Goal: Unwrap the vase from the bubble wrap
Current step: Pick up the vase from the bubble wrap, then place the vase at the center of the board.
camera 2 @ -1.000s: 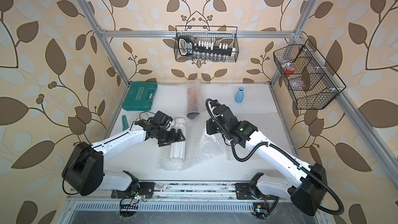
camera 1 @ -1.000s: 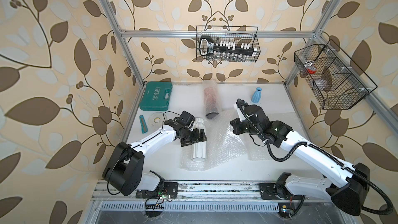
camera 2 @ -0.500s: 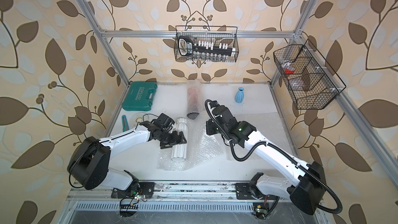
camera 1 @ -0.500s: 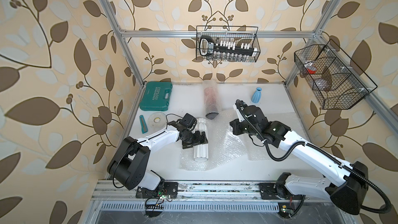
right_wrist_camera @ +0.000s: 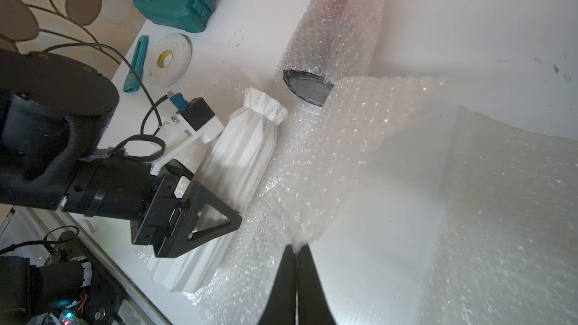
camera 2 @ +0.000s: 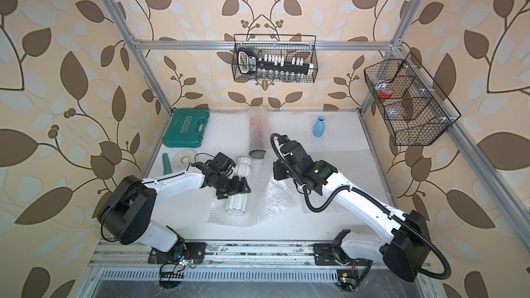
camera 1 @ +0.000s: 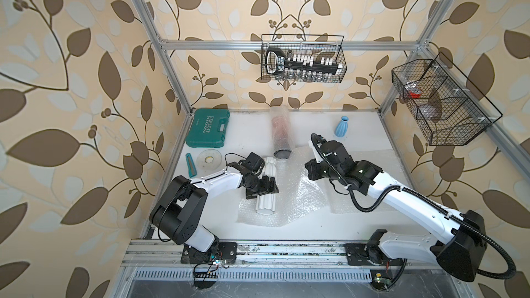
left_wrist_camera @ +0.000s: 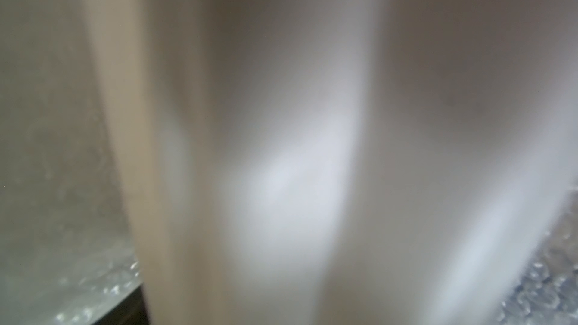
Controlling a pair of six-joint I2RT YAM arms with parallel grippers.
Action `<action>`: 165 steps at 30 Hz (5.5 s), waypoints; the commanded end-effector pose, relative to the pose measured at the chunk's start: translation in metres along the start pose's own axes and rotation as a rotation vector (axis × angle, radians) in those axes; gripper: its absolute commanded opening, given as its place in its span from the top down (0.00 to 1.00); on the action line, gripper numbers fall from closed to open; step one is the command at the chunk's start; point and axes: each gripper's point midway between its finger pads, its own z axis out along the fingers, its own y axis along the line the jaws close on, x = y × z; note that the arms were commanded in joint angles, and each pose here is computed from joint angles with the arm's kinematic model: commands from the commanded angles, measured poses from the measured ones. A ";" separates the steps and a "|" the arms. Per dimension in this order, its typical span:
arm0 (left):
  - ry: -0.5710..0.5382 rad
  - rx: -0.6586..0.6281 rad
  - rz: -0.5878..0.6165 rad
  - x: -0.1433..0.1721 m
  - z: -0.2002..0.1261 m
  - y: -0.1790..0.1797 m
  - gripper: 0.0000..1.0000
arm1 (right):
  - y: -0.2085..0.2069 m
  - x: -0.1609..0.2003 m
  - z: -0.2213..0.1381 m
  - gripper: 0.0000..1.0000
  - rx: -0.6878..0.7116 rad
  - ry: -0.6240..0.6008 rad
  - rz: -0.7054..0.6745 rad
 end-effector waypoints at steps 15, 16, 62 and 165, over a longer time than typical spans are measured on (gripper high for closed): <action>-0.095 0.018 0.161 -0.011 -0.028 -0.021 0.32 | -0.041 0.012 0.002 0.94 0.205 0.003 0.004; -0.116 0.025 0.180 -0.014 -0.033 -0.025 0.32 | -0.044 0.012 0.001 0.87 0.225 0.000 0.010; -0.551 0.593 0.985 0.020 -0.171 -0.176 0.34 | 0.078 -0.043 -0.055 0.00 -0.621 -0.203 -0.101; -0.669 -0.259 0.699 -0.017 -0.192 -0.035 0.01 | -0.151 -0.234 0.009 0.32 0.291 -0.663 -0.096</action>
